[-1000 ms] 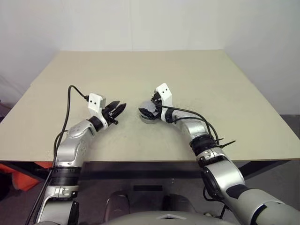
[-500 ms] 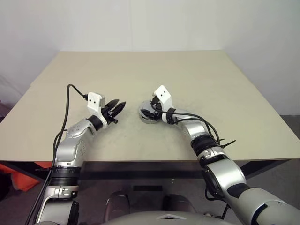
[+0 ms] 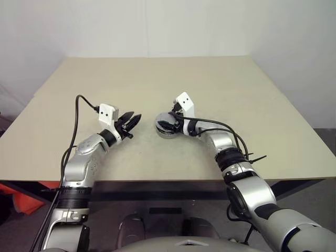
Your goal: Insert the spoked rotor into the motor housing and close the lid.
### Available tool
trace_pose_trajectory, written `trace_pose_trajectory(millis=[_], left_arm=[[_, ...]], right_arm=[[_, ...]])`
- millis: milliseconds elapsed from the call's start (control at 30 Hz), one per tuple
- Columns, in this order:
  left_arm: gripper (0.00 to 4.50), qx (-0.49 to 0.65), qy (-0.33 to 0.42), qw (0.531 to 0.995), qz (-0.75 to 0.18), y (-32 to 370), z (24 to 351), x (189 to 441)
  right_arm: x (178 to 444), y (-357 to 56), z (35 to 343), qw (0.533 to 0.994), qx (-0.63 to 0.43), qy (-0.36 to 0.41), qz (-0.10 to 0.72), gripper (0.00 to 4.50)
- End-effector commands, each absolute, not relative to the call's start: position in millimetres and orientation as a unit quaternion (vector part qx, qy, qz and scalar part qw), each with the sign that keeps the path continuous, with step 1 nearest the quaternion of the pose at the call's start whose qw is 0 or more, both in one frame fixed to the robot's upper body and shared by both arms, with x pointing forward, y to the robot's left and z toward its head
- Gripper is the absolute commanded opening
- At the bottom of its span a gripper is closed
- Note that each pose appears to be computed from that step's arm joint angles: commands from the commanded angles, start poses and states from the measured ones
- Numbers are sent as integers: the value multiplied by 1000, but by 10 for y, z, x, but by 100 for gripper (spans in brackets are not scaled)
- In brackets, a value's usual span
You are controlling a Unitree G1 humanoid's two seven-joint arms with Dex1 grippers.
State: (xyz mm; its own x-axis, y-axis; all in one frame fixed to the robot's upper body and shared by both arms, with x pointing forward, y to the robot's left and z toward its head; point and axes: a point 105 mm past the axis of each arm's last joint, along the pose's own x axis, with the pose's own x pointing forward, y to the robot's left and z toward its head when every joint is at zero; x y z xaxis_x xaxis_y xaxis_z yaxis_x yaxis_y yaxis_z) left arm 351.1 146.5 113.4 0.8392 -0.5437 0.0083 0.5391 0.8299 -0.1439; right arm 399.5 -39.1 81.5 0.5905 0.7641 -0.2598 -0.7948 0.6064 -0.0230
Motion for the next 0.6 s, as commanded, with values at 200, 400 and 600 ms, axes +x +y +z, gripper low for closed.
trace_pose_trajectory(millis=[200,400,600], left_arm=[[188,-59,-12,957,-284,1462,1276,3493],[188,-57,-12,957,-284,1465,1277,3491],[188,-57,-11,957,-284,1462,1269,3484]], right_arm=[[3935,-368,885,872,-129,83,465,317],[3944,-391,819,874,-132,93,459,317],[3988,-444,809,880,-128,101,446,317]])
